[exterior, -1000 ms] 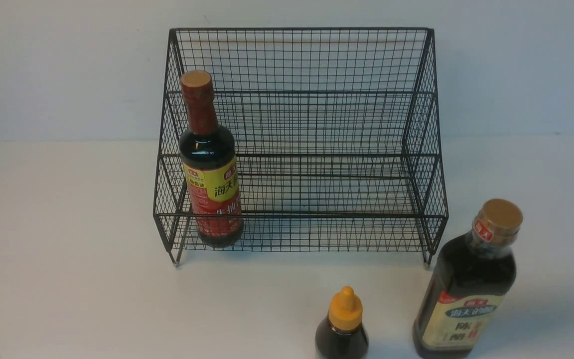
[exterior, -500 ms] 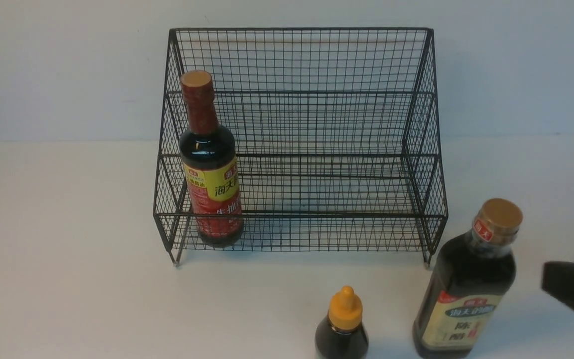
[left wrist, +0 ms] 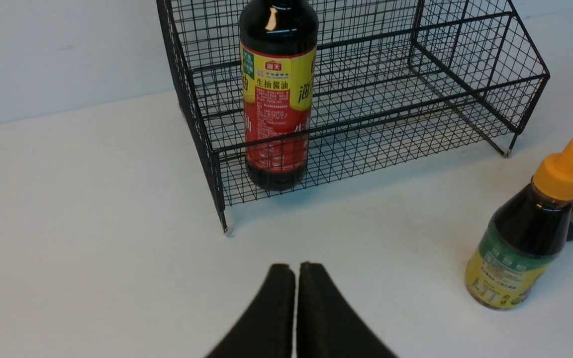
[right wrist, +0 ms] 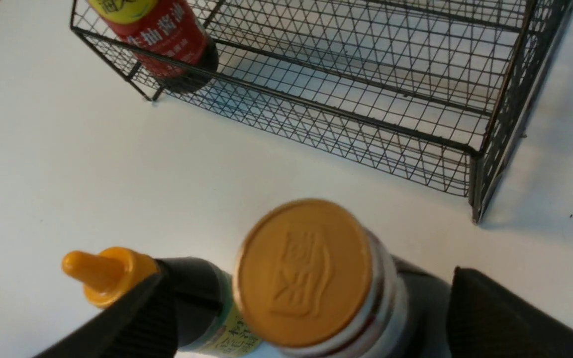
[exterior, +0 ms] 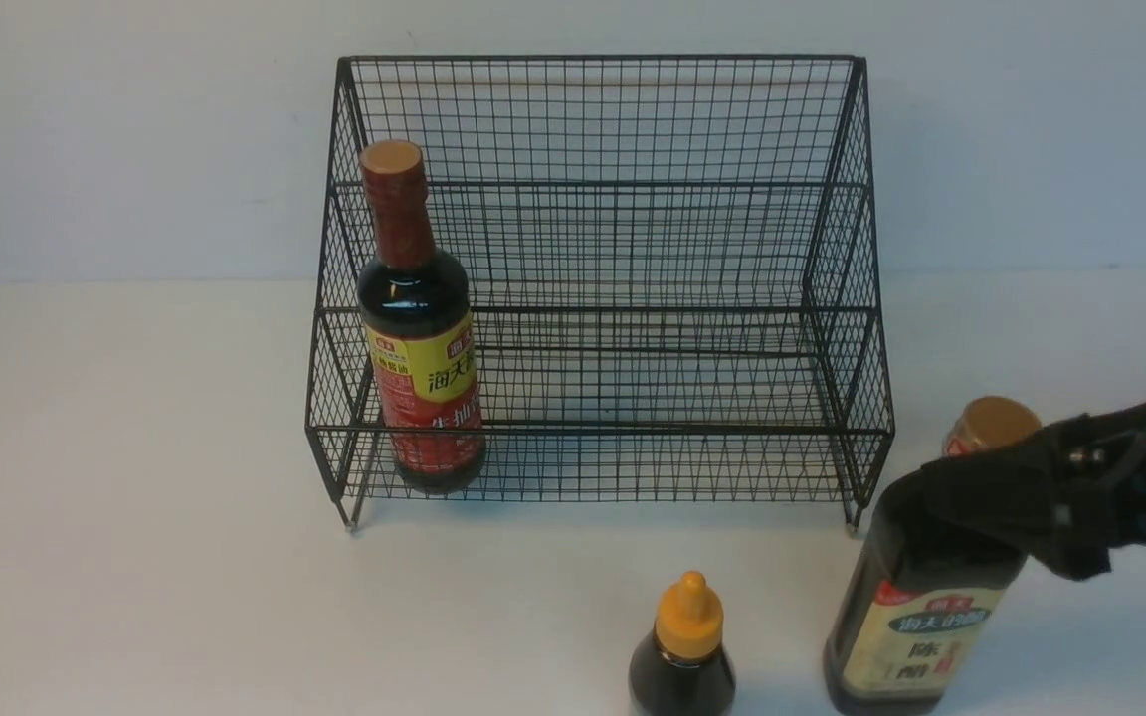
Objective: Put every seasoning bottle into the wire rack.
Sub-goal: Use the right arm to grab the condiment bottle closest to it, then use the right arm to put the condiment bottle back on the shelf
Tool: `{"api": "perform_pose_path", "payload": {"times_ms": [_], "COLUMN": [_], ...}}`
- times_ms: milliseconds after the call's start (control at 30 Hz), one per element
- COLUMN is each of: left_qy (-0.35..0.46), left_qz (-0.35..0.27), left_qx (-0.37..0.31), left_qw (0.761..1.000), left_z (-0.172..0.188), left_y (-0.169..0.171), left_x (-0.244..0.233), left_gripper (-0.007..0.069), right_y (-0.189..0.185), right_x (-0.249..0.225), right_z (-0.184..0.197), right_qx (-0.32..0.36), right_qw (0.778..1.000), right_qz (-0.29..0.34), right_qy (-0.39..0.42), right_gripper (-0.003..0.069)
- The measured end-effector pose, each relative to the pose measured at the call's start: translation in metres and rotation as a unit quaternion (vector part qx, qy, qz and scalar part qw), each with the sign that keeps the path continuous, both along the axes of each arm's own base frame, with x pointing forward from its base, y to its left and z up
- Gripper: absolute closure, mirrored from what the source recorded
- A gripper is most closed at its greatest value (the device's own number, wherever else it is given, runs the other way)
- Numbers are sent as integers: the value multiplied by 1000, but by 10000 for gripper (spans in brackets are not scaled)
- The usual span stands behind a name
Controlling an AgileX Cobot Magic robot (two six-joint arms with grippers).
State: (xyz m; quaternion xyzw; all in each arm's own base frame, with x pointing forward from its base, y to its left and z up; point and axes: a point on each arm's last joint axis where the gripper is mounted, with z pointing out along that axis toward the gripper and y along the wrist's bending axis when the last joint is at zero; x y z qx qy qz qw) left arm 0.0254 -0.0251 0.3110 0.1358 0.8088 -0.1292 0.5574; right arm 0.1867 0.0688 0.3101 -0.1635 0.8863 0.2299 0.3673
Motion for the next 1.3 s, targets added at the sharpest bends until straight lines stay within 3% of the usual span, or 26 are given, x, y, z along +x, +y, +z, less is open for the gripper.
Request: {"api": "perform_pose_path", "payload": {"times_ms": [267, 400, 533, 867, 1033, 1300], "left_qy": [-3, -5, -7, -8, -8, -8], "left_qz": [4, 9, 14, 16, 16, 16], "left_qx": [8, 20, 30, 35, 36, 36], "left_qw": [1000, 1000, 999, 999, 999, 999], "left_z": [0, 0, -1, -1, -1, -1], "left_y": [1, 3, 4, 5, 5, 5], "left_x": [0, 1, 1, 1, 1, 2], "left_gripper": [630, 630, 630, 630, 630, 630], "right_y": [1, 1, -2, 1, 3, 5], "right_x": [17, 20, 24, 16, 17, 19], "right_z": [-12, -15, -12, 8, 59, 119], "right_qx": [-12, -13, -33, -61, -72, -49], "right_qw": [1000, 1000, 999, 997, 992, 984], "right_qz": [-6, -9, -10, 52, 85, 70], "right_qy": [11, 13, -19, -11, -57, -157], "right_gripper": [60, 153, 320, 331, 331, 331]}}
